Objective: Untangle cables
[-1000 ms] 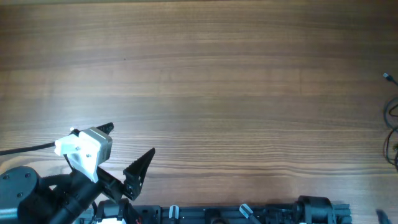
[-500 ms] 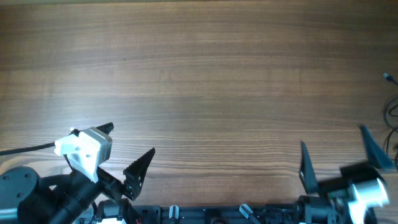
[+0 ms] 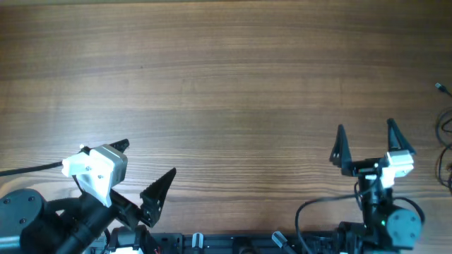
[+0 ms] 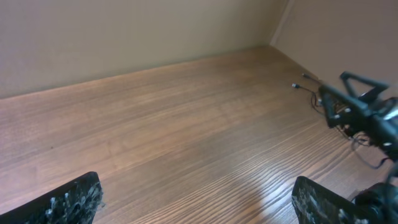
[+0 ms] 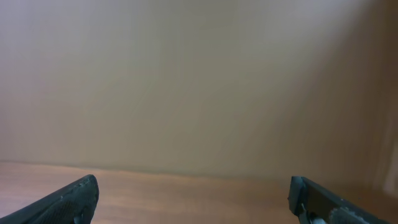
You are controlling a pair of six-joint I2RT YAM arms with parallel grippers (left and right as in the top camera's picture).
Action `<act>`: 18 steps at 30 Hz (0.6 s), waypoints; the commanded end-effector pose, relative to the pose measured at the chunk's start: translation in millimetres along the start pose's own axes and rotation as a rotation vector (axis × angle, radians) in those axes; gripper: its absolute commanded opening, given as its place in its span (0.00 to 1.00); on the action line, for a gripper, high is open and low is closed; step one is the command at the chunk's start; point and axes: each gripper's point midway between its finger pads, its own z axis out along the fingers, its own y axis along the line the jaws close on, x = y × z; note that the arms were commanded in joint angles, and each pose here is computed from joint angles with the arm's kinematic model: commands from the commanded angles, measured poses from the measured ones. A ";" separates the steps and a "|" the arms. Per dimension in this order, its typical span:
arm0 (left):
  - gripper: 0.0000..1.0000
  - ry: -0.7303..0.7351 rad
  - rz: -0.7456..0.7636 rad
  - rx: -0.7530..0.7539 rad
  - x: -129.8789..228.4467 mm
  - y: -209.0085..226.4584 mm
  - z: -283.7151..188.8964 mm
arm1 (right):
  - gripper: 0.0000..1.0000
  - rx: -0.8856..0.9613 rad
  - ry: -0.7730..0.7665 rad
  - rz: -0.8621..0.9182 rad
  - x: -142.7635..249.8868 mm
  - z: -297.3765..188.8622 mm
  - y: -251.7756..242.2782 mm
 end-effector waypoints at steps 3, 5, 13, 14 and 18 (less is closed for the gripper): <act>1.00 -0.004 0.004 0.001 -1.5 -1.1 -1.3 | 1.00 0.030 0.089 0.087 46.5 1.0 -6.3; 1.00 -0.004 0.004 0.001 -1.5 -1.1 -1.3 | 1.00 0.032 0.103 0.089 53.5 0.8 -6.6; 1.00 -0.004 0.004 0.001 -1.4 -1.1 -1.3 | 1.00 0.068 0.254 0.107 91.2 -6.1 -11.3; 1.00 -0.004 0.004 0.001 -1.4 -1.1 -1.3 | 1.00 0.066 0.257 0.109 91.8 -5.8 -10.9; 1.00 -0.004 0.003 0.001 -1.3 -1.1 -1.3 | 1.00 0.070 0.259 0.109 92.4 -5.9 -11.5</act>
